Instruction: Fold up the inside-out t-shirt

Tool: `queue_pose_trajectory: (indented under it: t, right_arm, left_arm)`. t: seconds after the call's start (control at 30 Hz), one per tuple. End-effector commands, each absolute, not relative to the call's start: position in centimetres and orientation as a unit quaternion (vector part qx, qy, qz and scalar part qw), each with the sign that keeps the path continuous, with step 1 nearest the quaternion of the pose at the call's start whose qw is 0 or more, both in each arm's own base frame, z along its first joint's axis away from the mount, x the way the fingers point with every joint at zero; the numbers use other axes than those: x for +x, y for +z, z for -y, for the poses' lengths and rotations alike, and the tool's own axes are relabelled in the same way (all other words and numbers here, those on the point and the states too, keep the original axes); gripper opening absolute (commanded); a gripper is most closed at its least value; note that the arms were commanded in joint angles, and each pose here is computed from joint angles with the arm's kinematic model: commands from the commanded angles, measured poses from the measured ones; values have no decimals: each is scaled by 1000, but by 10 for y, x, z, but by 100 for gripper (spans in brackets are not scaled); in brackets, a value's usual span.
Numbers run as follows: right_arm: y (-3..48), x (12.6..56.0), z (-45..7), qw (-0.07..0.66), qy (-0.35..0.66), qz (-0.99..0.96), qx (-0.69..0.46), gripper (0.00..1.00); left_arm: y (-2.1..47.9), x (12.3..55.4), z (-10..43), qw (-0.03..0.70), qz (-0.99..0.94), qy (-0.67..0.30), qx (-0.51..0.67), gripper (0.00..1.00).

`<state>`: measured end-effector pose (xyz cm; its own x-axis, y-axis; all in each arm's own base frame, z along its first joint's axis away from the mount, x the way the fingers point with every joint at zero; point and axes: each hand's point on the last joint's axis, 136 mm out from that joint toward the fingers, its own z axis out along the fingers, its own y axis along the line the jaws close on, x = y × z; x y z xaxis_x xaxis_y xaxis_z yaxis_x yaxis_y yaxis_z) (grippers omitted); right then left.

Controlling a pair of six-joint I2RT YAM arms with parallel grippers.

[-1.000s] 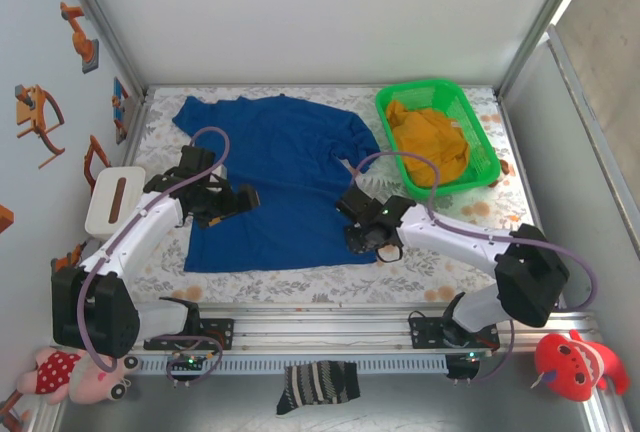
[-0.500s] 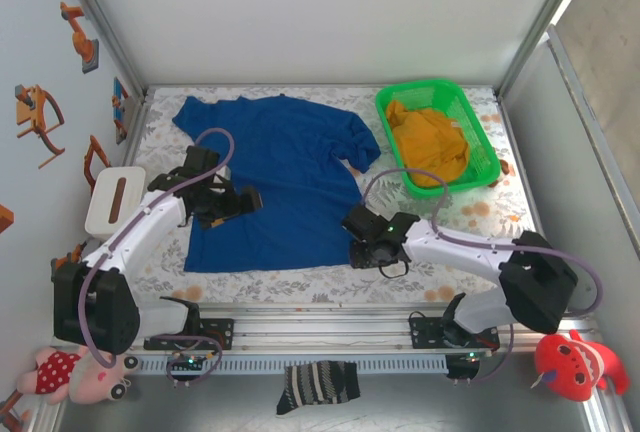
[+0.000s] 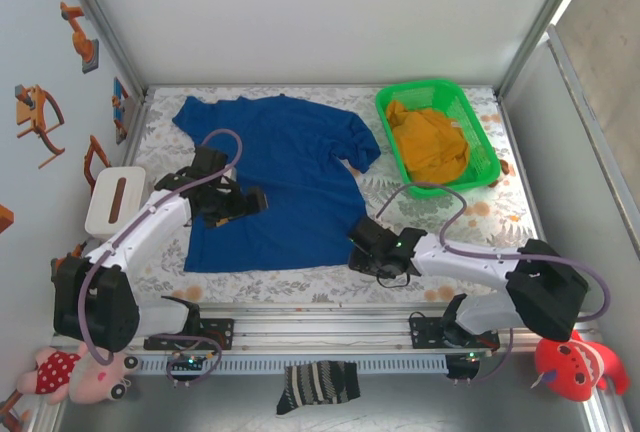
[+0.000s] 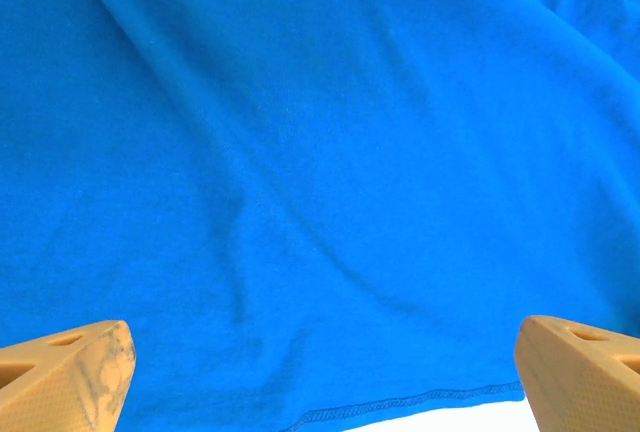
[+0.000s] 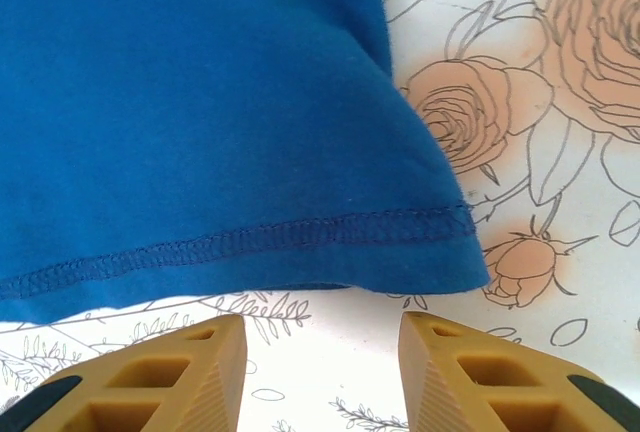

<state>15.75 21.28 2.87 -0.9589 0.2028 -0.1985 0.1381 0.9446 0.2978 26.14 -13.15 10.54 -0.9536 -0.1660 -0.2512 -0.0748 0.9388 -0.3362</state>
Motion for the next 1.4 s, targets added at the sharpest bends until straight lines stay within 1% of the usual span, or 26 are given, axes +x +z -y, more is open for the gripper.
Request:
queue_pose_trajectory:
  t: [0.0,0.3,0.57,0.77,0.93,1.0,1.07,1.17,1.37]
  right_arm:
    - [31,165,-209,138,142,-973,122,43]
    - [26,170,-213,143,131,-974,120,41]
    - [26,175,-216,149,131,-973,120,36]
    - [28,178,-217,155,131,-971,125,27]
    - [30,180,-216,160,132,-969,131,25]
    - [30,180,-215,161,130,-969,133,21]
    - [29,181,-213,162,129,-969,133,15]
    - [33,183,-213,169,134,-967,137,0]
    - [66,191,-222,199,184,-953,138,0]
  left_arm:
    - [122,269,129,172,-971,-156,-63,97]
    - [125,271,135,183,-969,-162,-48,97]
    - [122,268,133,182,-969,-158,-46,97]
    - [121,267,133,181,-970,-157,-45,97]
    - [121,267,133,180,-970,-157,-46,97]
    - [120,267,132,181,-970,-155,-46,97]
    - [120,268,131,182,-970,-152,-46,97]
    - [119,268,130,185,-971,-147,-38,97]
    - [116,261,146,164,-970,-179,-4,97]
